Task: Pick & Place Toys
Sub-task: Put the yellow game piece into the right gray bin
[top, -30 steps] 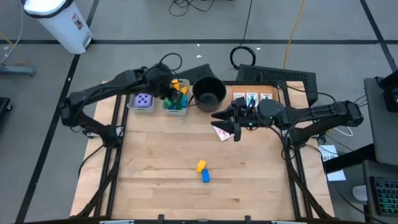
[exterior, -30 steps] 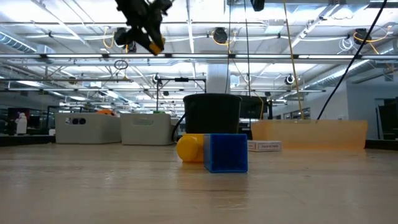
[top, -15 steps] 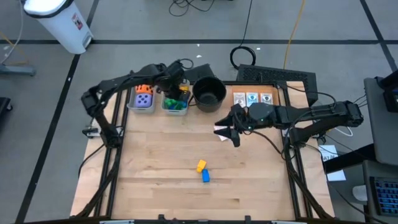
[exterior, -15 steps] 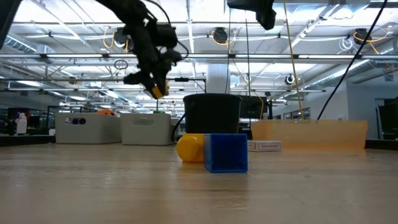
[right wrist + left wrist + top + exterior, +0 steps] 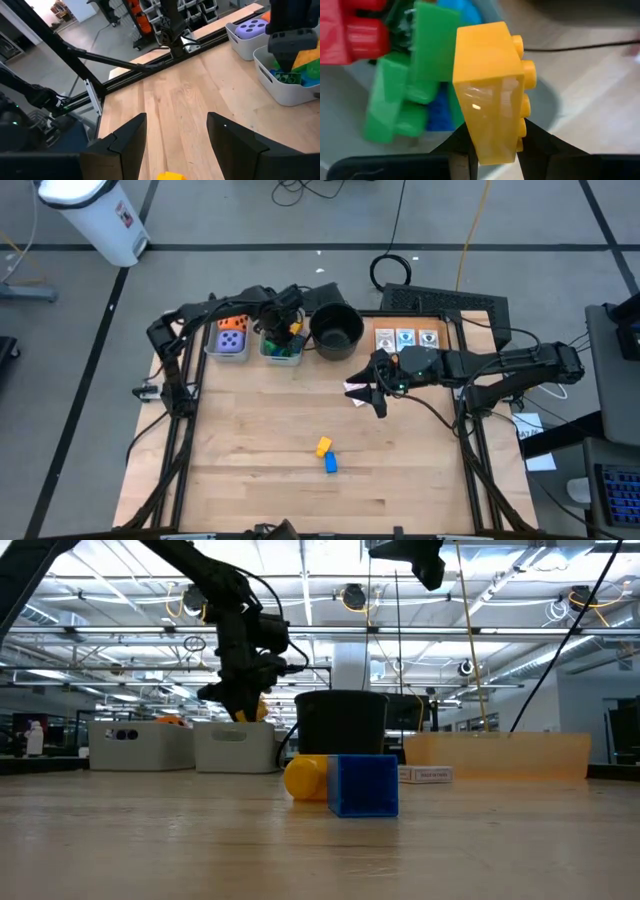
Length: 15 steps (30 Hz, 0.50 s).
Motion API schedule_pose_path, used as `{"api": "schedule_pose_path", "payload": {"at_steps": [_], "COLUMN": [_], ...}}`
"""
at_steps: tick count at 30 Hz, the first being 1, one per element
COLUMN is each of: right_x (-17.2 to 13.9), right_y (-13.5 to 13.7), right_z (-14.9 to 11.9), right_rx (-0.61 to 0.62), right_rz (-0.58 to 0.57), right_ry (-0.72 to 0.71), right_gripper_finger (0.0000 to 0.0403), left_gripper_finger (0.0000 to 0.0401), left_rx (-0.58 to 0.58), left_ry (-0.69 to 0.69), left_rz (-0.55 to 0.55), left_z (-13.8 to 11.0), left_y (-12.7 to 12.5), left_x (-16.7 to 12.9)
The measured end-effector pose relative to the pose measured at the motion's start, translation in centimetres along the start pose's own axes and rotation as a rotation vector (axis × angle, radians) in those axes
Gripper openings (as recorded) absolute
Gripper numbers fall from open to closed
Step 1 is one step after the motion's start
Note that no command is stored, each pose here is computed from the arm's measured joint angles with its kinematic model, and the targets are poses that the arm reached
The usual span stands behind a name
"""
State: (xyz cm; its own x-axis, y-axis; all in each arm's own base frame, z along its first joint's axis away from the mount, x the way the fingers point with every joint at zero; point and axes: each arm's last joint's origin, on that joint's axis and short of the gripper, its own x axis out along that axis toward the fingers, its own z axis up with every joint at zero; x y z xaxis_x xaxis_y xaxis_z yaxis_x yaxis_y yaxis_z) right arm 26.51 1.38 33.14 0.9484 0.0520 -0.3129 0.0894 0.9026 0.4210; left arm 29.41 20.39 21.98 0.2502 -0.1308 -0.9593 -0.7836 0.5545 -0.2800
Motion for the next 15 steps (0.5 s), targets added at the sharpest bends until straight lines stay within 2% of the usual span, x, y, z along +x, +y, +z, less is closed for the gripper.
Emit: {"api": "schedule_pose_path", "payload": {"at_steps": [8, 12, 15], "right_x": [0.0, 0.0, 0.0], "right_y": [0.0, -0.1, -0.1], "right_z": [-0.1, -0.1, -0.1], "right_rx": [-0.009, -0.015, -0.018], "right_rz": [-0.004, -0.007, -0.007], "right_ry": [0.007, 0.012, 0.013], "right_gripper_finger": [0.0201, 0.0201, 0.0201], "left_gripper_finger": [0.0096, 0.0096, 0.0117], "left_rx": [0.019, 0.025, 0.014], "left_ry": [0.091, 0.078, 0.085], "left_rz": [0.063, 0.080, 0.088], "left_z": [0.0, 0.1, 0.1], "left_y": [0.9, 1.0, 1.2], "left_x": [1.5, 1.4, 1.4]}}
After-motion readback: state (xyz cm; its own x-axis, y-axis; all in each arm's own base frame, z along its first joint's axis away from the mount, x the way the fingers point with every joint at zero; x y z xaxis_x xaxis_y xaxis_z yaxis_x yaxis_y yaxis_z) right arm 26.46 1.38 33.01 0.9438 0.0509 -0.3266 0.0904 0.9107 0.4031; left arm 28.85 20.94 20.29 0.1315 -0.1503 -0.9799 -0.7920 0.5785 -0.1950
